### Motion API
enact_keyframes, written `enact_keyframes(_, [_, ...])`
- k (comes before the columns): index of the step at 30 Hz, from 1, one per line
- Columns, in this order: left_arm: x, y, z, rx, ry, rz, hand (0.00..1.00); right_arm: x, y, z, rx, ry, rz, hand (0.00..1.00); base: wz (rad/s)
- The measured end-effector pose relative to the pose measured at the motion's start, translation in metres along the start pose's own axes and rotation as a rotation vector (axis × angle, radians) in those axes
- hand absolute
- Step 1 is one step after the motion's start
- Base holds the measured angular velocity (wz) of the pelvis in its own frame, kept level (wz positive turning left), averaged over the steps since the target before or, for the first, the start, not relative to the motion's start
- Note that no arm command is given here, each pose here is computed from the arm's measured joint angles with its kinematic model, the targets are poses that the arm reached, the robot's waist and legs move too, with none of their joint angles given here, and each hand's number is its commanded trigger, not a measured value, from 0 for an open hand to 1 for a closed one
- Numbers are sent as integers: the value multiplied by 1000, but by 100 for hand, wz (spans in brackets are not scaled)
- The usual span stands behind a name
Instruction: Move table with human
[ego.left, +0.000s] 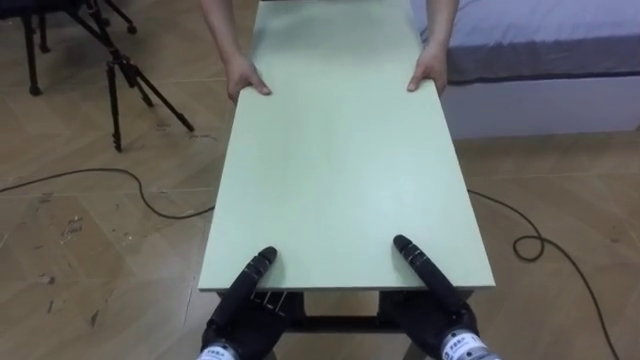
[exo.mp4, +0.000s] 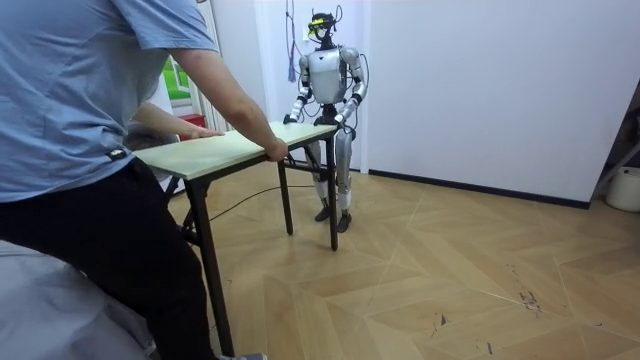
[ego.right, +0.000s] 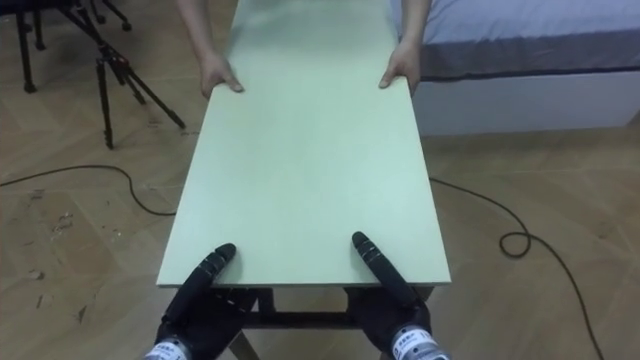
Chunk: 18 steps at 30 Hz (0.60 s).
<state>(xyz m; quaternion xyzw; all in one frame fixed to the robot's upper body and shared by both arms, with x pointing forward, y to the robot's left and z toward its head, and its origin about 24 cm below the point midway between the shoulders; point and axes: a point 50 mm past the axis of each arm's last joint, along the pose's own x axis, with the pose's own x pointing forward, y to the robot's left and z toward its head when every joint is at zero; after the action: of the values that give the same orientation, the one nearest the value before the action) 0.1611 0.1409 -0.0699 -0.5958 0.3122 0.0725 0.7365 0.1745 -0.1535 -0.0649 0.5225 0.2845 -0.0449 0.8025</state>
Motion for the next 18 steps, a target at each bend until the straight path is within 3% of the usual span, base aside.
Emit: enact_keyframes(18, [-15, -3, -5, 31, -36, -74, 100, -20, 10, -3, 3, -32, 60, 100, 0])
